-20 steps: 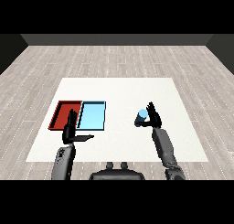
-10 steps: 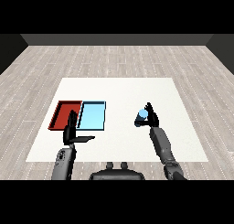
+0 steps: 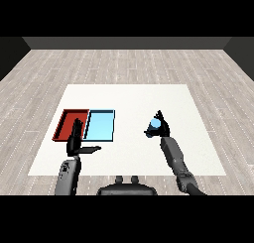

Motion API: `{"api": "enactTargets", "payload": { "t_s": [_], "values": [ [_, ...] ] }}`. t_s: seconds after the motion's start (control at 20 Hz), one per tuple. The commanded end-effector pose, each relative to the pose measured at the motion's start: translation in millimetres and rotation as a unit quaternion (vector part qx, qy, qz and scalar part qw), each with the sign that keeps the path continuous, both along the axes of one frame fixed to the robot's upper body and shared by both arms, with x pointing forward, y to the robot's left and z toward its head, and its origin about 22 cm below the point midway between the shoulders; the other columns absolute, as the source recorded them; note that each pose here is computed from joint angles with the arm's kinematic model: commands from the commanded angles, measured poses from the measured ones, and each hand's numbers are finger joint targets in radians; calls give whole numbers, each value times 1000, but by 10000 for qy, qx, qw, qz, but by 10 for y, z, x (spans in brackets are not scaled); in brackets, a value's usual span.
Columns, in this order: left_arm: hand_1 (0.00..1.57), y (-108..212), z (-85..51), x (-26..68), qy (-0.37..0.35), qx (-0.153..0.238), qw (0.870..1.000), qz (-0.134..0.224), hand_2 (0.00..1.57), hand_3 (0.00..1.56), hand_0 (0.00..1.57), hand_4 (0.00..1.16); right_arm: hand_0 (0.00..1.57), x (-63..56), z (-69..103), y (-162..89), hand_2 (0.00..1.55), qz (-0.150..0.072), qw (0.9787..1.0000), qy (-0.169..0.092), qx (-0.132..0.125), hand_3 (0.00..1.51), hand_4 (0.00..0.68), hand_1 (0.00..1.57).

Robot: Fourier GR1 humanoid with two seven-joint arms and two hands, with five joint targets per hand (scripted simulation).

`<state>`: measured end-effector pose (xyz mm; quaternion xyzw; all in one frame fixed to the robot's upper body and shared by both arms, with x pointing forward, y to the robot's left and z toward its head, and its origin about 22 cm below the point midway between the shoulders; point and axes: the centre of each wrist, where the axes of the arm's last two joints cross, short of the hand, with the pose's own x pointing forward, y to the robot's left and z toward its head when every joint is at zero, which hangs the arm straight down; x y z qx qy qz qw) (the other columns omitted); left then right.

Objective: Pick the blue can and put it in the blue box

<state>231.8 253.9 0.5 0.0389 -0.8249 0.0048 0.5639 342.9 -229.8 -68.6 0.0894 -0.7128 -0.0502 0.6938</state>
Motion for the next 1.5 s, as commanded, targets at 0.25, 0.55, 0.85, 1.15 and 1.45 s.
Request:
{"api": "enactTargets", "payload": {
  "t_s": [0.25, 0.55, 0.85, 1.15, 1.45],
  "values": [
    [0, -10, -203, 66, 51, 42, 10000, -22, 0, 0, 0, 0, 0, 167, 101, -98, 0, -62, 10000, -9, -69, 0, 0, 0],
    [0, -12, -11, -97, -5, -96, 9999, -104, 0, 0, 0, 0, 1380, 81, -81, 208, 1405, -562, 9962, 377, -542, 1390, 417, 1380],
    [0, -94, -114, 98, -132, -8, 9999, 53, 0, 0, 0, 0, 1461, 200, 32, 178, 1455, -571, 9956, 430, -612, 1438, 543, 1461],
    [0, 1, -92, 138, -108, 79, 9999, -104, 0, 0, 0, 0, 1465, 53, 99, 83, 1467, -555, 9956, -93, -750, 1324, 448, 1465],
    [0, -60, -161, 107, 23, 29, 9998, -207, 0, 0, 0, 0, 1452, 121, 420, 238, 1475, -418, 9898, -673, -1184, 1367, 498, 1452]
  ]
}}
